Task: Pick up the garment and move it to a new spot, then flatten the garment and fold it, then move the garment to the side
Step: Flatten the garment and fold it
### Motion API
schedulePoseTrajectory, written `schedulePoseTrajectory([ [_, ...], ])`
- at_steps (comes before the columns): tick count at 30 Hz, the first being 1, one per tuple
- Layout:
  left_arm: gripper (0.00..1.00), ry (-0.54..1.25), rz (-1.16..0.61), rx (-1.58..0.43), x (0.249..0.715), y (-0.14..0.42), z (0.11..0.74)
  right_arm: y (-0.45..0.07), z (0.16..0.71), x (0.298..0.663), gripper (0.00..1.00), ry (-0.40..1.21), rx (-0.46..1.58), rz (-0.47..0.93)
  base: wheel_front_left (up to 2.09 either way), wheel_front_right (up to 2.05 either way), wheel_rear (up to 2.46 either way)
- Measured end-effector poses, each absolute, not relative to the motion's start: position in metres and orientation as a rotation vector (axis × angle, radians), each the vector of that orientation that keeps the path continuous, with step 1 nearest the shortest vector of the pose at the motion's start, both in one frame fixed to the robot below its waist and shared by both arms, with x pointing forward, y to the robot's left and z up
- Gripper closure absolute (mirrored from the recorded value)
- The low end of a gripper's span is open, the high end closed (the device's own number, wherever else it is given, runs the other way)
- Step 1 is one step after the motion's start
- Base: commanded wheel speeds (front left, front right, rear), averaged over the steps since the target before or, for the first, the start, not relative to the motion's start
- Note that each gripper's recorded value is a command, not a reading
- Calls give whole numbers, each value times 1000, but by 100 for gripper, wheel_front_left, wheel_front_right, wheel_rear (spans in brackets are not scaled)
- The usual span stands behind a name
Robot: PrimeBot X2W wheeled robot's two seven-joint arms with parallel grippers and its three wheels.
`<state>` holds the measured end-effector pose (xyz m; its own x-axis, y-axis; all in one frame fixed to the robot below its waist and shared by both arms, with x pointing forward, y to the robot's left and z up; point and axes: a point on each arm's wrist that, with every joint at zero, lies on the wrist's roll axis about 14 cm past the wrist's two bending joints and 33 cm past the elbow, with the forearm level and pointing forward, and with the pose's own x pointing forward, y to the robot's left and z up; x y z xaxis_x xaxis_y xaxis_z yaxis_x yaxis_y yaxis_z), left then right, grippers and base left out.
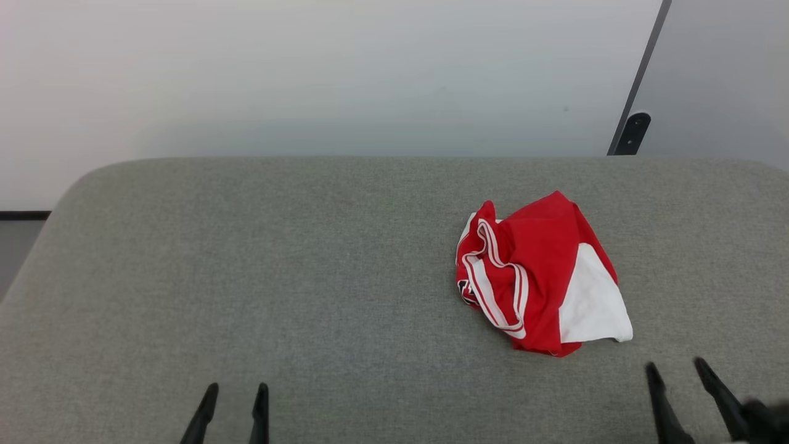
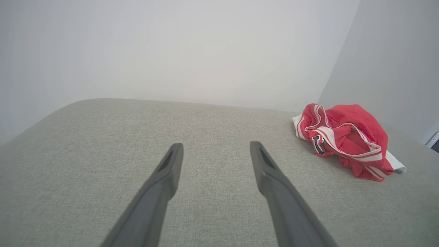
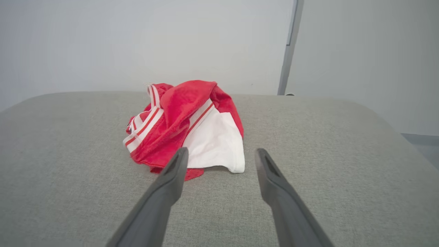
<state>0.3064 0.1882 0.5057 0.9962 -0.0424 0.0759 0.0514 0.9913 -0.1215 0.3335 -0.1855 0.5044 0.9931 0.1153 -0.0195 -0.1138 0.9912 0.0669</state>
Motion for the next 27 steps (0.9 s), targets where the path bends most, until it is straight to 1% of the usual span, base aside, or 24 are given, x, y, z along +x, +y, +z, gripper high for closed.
schedulePoseTrajectory([
  [3, 0, -78, -51, -134, 310, 184, 507, -178, 506, 352, 0, 80, 29, 164, 0, 0, 0],
  [7, 0, -70, -70, -145, 318, 176, 505, -172, 520, 391, 0, 157, -23, 228, 0, 0, 0],
  [9, 0, -73, -79, -150, 326, 173, 506, -174, 519, 408, 0, 239, -84, 254, 0, 0, 0],
  [11, 0, -74, -88, -152, 333, 171, 506, -181, 514, 423, 0, 337, -103, 252, 0, 0, 0],
  [13, 0, -68, -91, -154, 339, 169, 503, -185, 491, 427, 0, 507, -137, 263, 0, 0, 0],
  [14, 0, -64, -93, -156, 342, 169, 502, -188, 481, 427, 0, 577, -119, 260, 0, 0, 0],
  [17, 0, -53, -95, -164, 349, 167, 498, -198, 461, 430, 0, 726, -144, 253, 0, 0, 0],
  [21, 0, -24, -86, -168, 357, 169, 488, -197, 440, 436, 0, 829, -145, 261, 0, 0, 0],
  [27, 0, 3, -76, -176, 370, 170, 478, -192, 416, 450, 0, 904, -164, 278, 0, 0, 0],
])
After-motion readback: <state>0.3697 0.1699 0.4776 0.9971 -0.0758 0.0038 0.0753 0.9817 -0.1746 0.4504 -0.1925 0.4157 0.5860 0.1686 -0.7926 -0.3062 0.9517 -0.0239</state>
